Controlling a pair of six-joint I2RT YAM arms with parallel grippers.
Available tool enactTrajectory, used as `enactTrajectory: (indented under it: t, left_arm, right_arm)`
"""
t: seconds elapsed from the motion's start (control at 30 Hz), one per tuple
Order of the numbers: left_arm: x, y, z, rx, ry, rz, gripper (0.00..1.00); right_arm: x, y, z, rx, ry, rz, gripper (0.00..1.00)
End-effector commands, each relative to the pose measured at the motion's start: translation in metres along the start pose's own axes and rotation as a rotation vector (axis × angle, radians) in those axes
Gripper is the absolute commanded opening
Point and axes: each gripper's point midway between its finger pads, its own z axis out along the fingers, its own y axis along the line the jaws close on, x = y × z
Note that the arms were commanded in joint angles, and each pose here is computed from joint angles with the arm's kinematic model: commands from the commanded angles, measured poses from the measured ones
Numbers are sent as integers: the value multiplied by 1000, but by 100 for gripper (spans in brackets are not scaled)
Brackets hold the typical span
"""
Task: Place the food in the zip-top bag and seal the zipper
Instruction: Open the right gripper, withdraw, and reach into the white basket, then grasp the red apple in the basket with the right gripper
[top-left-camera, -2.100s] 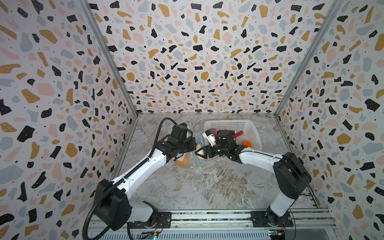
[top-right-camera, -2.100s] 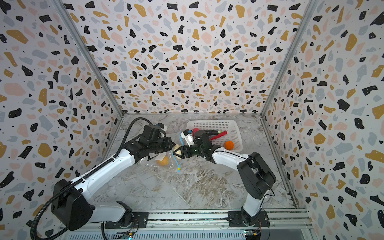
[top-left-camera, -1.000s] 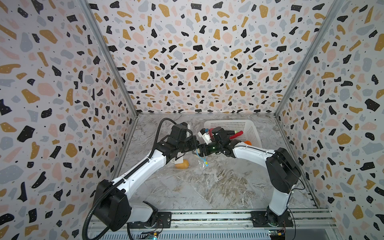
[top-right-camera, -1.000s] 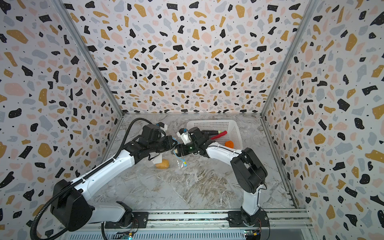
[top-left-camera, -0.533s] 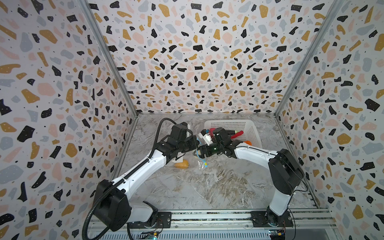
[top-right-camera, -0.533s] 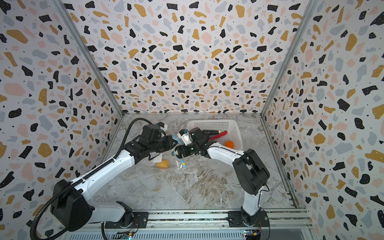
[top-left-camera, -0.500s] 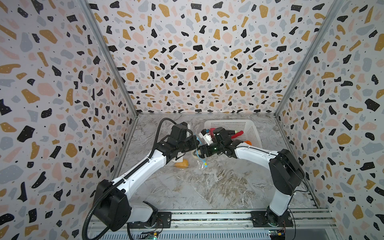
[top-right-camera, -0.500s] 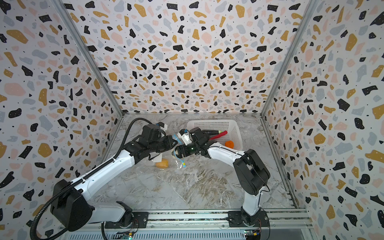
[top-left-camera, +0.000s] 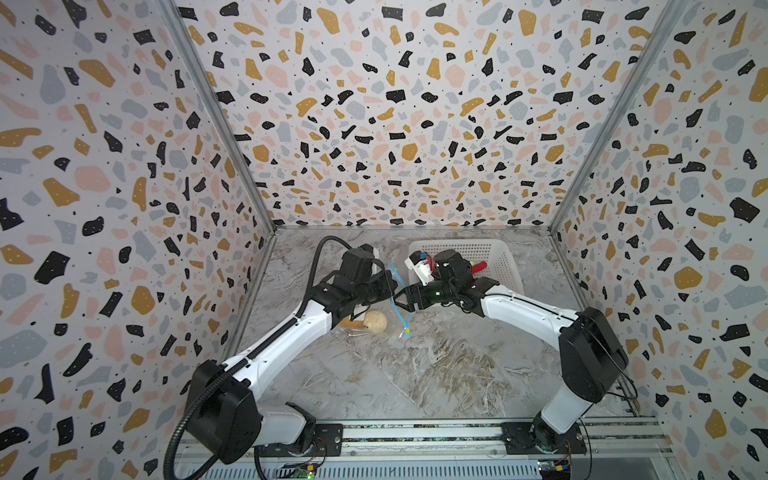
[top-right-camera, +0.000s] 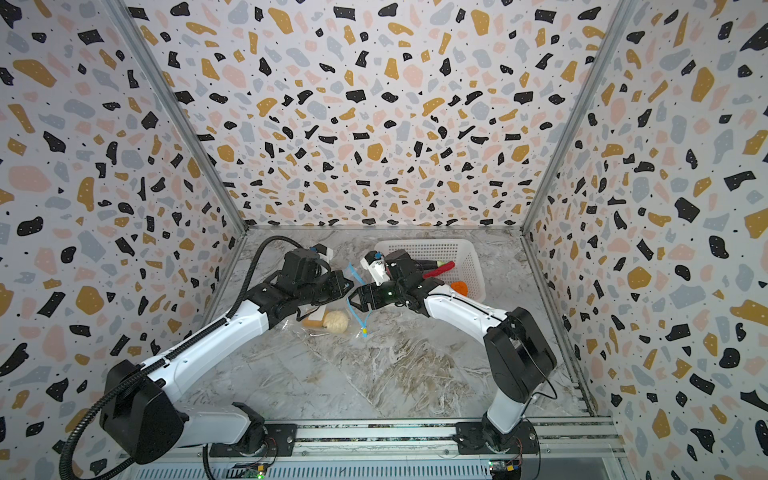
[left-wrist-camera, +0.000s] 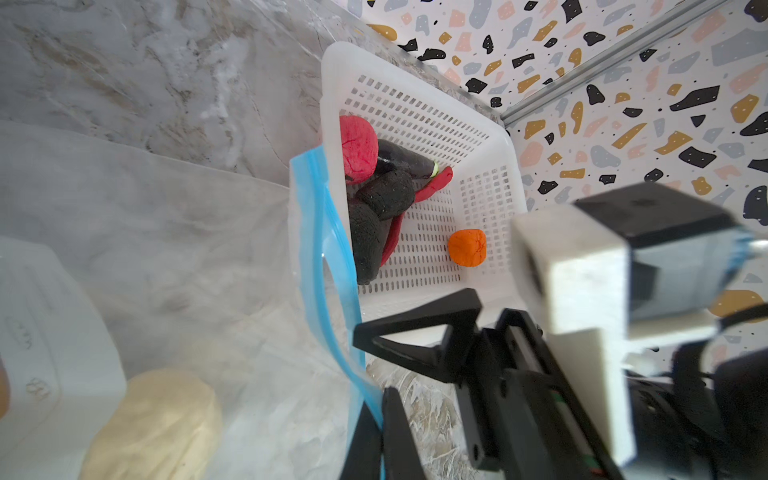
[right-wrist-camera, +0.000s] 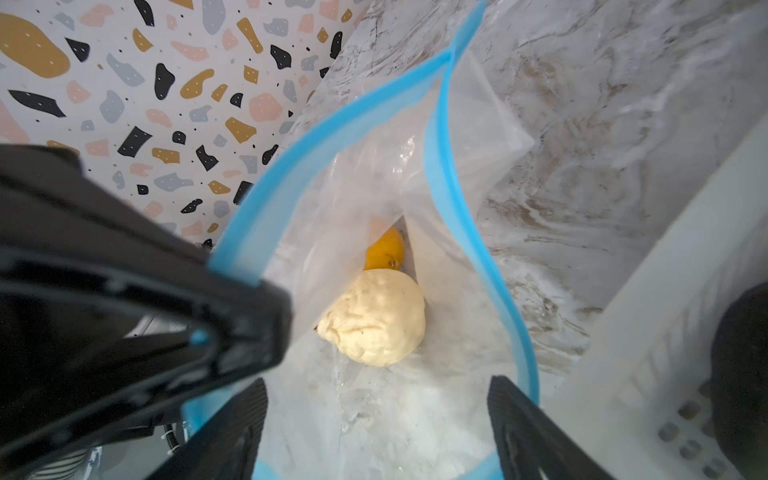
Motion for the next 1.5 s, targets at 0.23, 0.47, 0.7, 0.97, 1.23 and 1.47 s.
enactTrajectory:
  t: [0.23,0.47,0.7,0.97,1.23,1.47]
  left_arm:
    - [-22,5,-4,-9,-69,-11,0]
    - [-37,12,1,-31,-94,-37,0]
    - [-44,11,11,-26,-80,-46,0]
    - [-41,13,19,-24,-55,-52,0]
    - [-36,15,26,-21,-32,-55,0]
    - [-33,17,29,-16,-22,-57,0]
  right_arm:
    - [-8,-33,-40,170,-67,26,74]
    - [-34,-113,-63,411,-74,8,70]
    - [-75,-167,-43,510,-113,28,68]
    - [-96,-215,-3,595,-79,44,67]
    - [-87,-232,27,576,-30,69,71]
    - [-81,-241,44,571,3,80,77]
